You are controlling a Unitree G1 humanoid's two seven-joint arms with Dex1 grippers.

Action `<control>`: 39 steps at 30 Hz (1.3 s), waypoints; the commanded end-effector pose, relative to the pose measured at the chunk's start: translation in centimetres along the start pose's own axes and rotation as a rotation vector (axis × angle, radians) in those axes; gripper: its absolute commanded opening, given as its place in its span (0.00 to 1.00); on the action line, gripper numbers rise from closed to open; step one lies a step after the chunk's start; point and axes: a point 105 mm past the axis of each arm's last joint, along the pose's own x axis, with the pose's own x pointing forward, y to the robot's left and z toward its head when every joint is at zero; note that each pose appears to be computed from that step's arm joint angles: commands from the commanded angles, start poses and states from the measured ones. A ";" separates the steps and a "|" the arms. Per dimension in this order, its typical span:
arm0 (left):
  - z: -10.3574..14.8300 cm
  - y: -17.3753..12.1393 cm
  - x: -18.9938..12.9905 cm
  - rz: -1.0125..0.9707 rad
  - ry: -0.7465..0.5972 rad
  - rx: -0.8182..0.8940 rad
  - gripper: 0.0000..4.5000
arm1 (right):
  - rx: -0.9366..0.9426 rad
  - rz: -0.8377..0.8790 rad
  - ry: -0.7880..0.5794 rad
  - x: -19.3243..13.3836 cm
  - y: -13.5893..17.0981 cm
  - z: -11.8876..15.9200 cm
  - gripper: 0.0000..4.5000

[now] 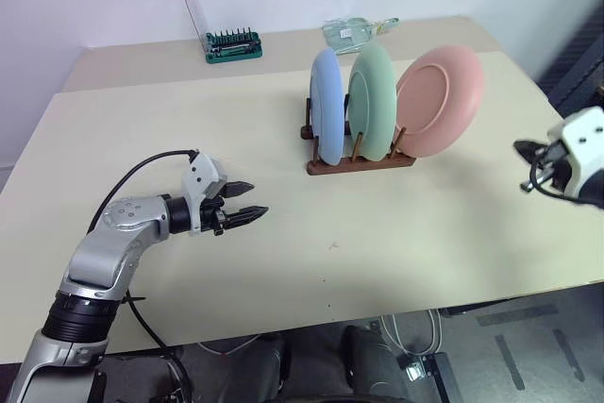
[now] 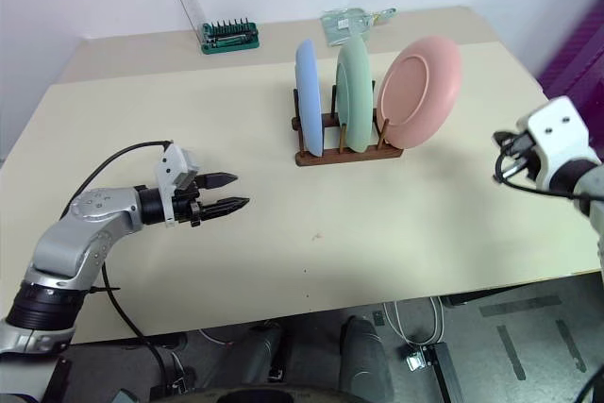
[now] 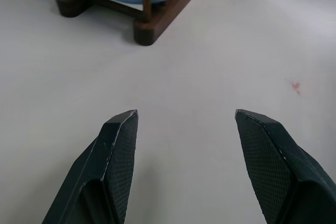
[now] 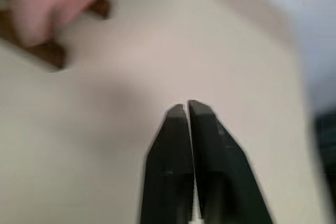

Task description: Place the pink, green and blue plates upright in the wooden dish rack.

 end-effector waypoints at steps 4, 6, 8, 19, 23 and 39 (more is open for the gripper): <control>0.7 -0.8 -0.2 -0.011 -0.019 0.028 0.67 | -0.135 0.064 -0.132 2.4 -0.4 3.8 0.01; 0.7 -0.8 -0.1 -0.007 -0.024 0.027 0.67 | -0.164 0.100 -0.166 2.7 0.4 4.7 0.01; 0.7 -0.9 0.1 -0.005 -0.029 0.027 0.67 | -0.165 0.131 -0.207 2.8 1.2 5.6 0.01; 0.8 -1.3 1.0 -0.016 -0.052 0.022 0.67 | -0.182 0.226 -0.273 0.9 3.4 7.2 0.01; 0.9 -1.3 1.2 -0.019 -0.052 0.027 0.67 | -0.156 0.185 -0.203 0.9 2.8 5.7 0.01; -2.5 2.8 -2.6 0.194 0.044 0.014 0.67 | 0.042 0.239 -0.022 -3.1 5.5 -2.2 0.01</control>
